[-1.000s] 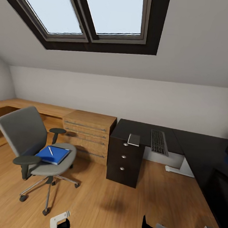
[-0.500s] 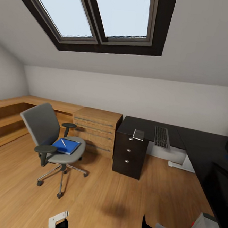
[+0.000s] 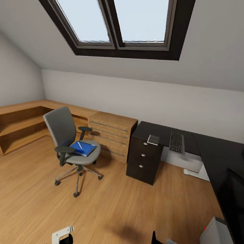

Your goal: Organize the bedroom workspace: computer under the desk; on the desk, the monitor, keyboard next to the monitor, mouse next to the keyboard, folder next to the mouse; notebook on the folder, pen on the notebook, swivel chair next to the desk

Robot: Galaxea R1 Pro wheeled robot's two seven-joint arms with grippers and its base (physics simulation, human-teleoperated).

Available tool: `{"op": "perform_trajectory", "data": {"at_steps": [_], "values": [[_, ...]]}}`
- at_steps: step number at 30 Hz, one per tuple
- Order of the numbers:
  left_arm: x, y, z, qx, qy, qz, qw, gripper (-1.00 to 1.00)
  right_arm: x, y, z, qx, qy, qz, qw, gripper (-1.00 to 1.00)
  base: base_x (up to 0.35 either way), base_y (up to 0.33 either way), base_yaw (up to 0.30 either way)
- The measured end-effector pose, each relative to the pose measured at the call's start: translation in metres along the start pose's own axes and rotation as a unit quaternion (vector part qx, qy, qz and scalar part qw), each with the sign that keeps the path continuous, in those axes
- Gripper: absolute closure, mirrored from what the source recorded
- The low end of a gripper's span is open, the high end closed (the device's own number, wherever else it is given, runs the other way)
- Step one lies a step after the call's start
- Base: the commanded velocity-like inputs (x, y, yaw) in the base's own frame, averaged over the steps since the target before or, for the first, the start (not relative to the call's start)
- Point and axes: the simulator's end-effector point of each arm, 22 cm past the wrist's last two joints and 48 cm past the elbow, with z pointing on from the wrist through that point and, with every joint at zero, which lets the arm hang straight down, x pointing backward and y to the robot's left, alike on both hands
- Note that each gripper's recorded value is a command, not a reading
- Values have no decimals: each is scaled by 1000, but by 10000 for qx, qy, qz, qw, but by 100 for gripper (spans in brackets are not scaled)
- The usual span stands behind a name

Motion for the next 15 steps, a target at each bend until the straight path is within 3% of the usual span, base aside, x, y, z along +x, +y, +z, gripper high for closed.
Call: {"op": "perform_trajectory", "data": {"at_steps": [8, 15], "values": [[-7, 2, -8, -11, 13, -1, 10000, -100, -9, 2, -6, -10, 4, 0, 10000, -100, -327, 0, -5], [-12, 2, -12, -9, 3, -14, 10000, -100, -16, 3, -9, -23, -18, 4, 10000, -100, -181, 0, -193]]}}
